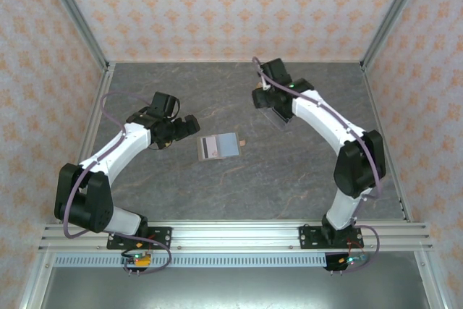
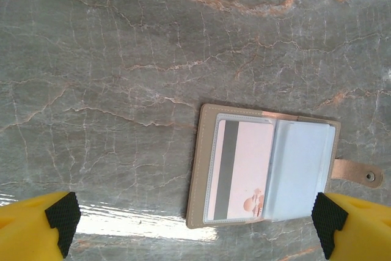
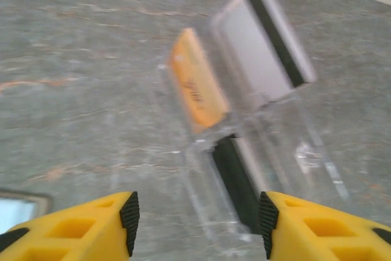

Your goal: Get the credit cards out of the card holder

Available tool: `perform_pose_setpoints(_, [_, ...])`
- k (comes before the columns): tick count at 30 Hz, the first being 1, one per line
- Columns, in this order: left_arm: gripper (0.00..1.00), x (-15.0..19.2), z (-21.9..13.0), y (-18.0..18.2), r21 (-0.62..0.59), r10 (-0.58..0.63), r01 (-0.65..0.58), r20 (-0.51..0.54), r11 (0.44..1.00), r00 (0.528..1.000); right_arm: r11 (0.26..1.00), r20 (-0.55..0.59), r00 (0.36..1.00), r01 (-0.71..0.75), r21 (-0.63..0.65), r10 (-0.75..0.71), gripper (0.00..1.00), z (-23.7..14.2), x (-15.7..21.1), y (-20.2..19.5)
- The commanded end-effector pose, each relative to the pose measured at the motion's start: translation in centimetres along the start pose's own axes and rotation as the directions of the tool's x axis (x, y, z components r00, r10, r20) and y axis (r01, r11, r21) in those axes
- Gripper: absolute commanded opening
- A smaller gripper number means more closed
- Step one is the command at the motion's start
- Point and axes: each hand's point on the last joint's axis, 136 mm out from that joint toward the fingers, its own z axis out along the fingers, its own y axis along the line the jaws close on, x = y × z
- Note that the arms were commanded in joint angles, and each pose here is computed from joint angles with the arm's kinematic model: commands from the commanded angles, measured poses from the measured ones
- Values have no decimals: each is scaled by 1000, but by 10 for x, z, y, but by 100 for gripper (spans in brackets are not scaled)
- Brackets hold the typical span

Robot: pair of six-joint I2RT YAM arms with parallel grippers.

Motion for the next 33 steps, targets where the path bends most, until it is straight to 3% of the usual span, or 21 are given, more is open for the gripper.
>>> perform_pose_setpoints(1, [100,0,6,9,-26,-33,33,4,999,999,981,-106,983,-164,-107,153,58,15,30,47])
perform_pose_setpoints(9, [100,3,9,13,-37,-36,36,-1,999,999,952,-287,947,-212,-219,145,49,48,79,136])
perform_pose_setpoints(15, [100,1,6,14,-45,-11,12,11,999,1000,915,-397,900,-303,-266,183,43,75,102,174])
perform_pose_setpoints(24, [100,3,4,16,-47,10,-9,10,999,1000,919,-424,883,-320,-229,202,43,91,112,175])
perform_pose_setpoints(33, [100,8,10,9,-7,-8,8,-18,1000,1000,954,-431,871,-292,-67,236,42,101,141,137])
